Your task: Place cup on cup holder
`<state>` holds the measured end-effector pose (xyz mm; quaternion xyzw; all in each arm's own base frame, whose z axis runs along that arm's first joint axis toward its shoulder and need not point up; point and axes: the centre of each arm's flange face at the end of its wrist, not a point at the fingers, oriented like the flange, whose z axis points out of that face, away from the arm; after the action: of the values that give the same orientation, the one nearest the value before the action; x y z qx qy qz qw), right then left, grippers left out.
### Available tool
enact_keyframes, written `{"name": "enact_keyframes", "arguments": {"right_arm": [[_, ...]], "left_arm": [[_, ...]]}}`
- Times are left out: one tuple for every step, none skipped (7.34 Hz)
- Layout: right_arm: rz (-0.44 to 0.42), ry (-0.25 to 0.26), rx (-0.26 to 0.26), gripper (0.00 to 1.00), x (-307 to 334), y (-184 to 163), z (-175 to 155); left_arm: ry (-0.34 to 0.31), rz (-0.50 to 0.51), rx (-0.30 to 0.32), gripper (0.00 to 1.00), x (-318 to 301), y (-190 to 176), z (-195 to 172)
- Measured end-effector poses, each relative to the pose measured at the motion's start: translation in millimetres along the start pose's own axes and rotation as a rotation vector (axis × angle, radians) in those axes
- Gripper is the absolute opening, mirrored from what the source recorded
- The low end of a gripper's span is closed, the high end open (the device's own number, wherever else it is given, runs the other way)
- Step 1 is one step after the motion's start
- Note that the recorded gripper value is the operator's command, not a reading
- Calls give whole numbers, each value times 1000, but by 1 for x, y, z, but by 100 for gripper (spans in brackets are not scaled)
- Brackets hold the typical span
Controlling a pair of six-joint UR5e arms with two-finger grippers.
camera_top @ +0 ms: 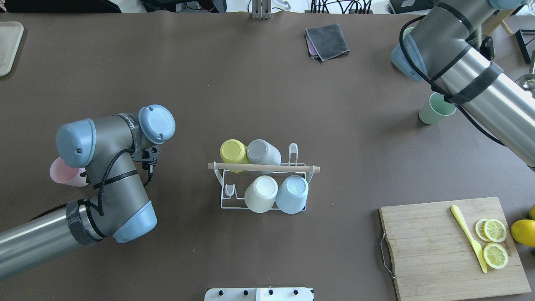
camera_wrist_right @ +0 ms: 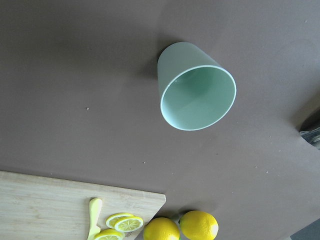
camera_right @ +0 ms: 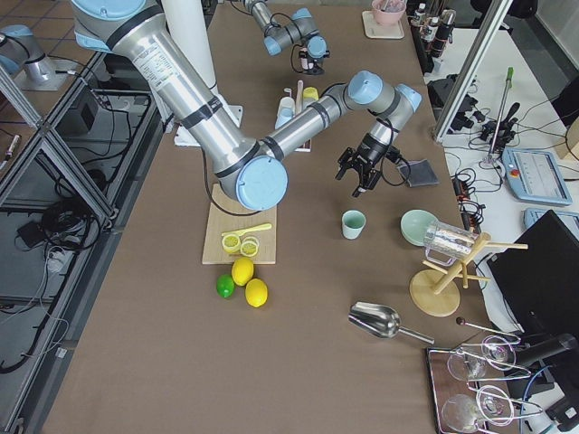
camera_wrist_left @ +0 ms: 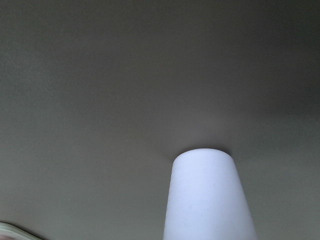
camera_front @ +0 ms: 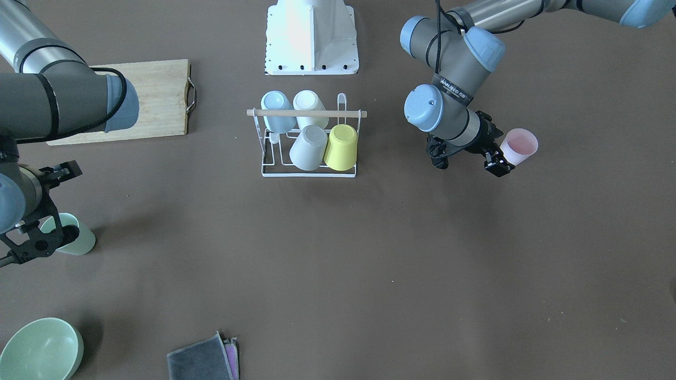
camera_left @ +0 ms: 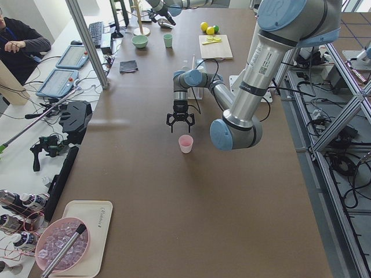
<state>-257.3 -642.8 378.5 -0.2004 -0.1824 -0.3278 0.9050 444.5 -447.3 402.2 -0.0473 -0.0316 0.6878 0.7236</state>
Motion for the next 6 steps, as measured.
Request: {"name": "enact_keyframes", "arguments": {"right_arm": [[-8, 7, -50, 100, -1, -22, -4], [-26, 22, -99, 100, -6, -42, -3], [-51, 34, -135, 100, -7, -55, 4], [-67, 41, -168, 100, -5, -64, 15], [-76, 44, -193, 100, -4, -72, 27], [-86, 56, -210, 100, -5, -80, 38]], "left_arm": [[0, 12, -2, 98, 5, -5, 1], [2, 29, -11, 98, 13, -12, 4], [8, 46, -29, 98, 21, -20, 11], [18, 63, -53, 98, 28, -30, 20], [26, 79, -75, 98, 35, -37, 27], [31, 92, -94, 98, 42, -41, 31]]}}
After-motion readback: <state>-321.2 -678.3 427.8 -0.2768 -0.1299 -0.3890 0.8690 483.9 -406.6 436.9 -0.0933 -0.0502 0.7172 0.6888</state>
